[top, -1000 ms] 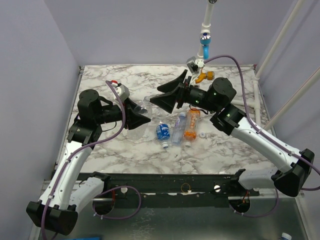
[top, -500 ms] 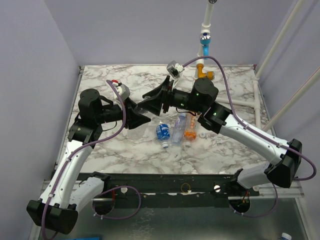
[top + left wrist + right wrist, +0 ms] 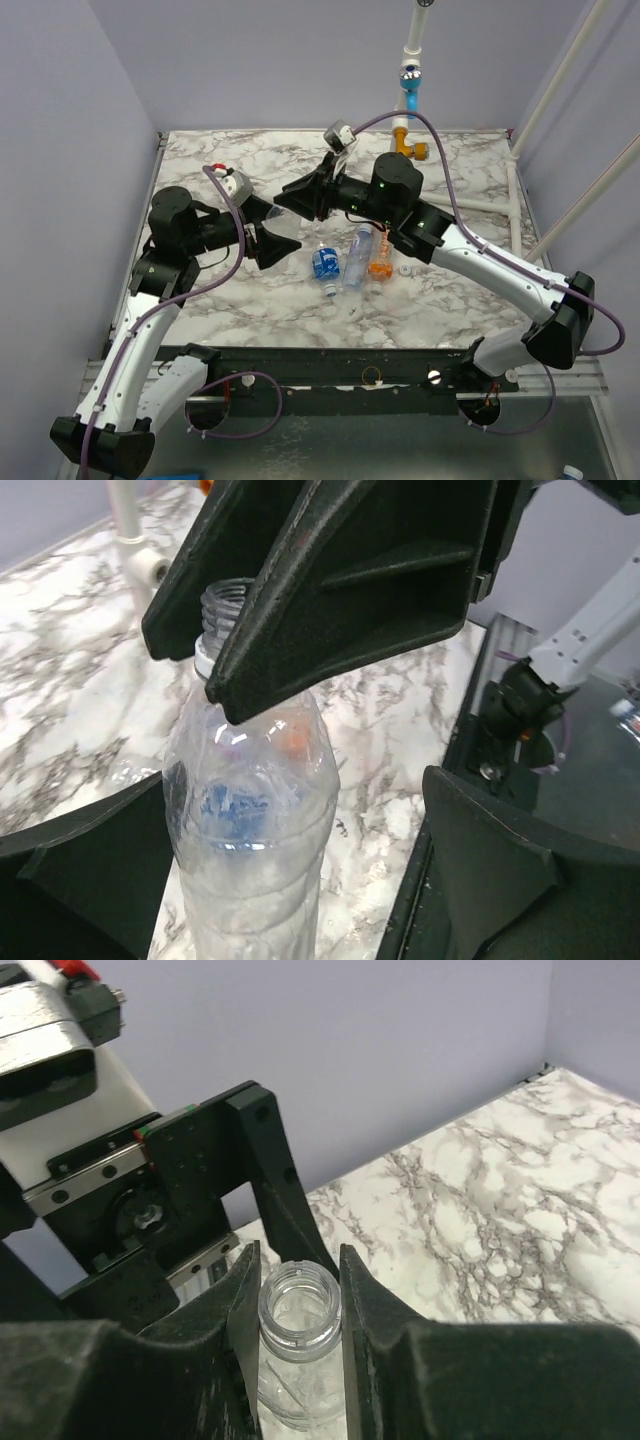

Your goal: Unscrew the bottle caps

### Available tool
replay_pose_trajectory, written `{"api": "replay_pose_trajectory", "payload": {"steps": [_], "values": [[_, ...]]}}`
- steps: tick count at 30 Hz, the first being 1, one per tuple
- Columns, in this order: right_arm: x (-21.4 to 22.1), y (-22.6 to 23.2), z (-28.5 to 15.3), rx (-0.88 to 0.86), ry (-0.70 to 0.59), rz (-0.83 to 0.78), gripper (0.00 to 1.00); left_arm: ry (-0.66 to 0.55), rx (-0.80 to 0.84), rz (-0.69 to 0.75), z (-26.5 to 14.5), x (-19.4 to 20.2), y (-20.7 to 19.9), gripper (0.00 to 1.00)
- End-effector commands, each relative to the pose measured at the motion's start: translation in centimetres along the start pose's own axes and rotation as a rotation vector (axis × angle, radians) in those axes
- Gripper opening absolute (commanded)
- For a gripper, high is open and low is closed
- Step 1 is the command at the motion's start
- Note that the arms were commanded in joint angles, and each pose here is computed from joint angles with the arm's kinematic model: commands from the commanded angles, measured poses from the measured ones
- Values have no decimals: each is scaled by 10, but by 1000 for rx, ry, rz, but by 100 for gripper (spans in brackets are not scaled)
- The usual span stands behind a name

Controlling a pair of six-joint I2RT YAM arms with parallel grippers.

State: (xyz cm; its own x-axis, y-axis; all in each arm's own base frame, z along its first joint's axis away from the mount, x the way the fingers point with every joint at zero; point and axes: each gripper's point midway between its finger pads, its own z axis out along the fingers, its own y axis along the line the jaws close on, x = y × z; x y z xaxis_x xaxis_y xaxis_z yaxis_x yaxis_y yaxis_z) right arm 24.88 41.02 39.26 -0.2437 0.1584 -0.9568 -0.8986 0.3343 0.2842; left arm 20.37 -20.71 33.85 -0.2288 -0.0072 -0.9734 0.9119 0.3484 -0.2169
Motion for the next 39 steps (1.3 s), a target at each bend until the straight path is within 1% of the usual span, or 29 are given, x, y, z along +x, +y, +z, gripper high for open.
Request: {"api": "replay_pose_trajectory", "payload": {"steps": [1,4,6,8,11,16,21,25,31,35,39], "values": [[-5,-34,8,155,5,-144,1,-26,-205,31,-17,3,18,99],[-6,-52,15,217,2,-224,1,-35,-373,38,-33,6,36,99],[-7,-66,22,259,-3,-275,1,-39,-446,53,-44,6,41,99],[-4,-85,32,301,2,-323,1,-40,-484,56,-51,7,41,99],[7,-120,48,344,15,-324,0,-16,-459,36,-53,12,32,99],[23,-167,70,420,-10,-375,1,20,-386,-2,-51,17,15,99],[32,-188,87,442,-57,-388,0,43,-372,-6,-52,21,12,99],[49,-204,95,471,-63,-398,0,54,-360,-6,-51,22,10,99],[90,-229,92,536,-32,-404,1,55,-342,2,-50,22,7,99],[111,-234,90,542,-4,-383,1,64,-322,1,-48,24,6,99],[125,-235,92,527,38,-360,7,74,-306,-7,-44,23,7,99]]}}
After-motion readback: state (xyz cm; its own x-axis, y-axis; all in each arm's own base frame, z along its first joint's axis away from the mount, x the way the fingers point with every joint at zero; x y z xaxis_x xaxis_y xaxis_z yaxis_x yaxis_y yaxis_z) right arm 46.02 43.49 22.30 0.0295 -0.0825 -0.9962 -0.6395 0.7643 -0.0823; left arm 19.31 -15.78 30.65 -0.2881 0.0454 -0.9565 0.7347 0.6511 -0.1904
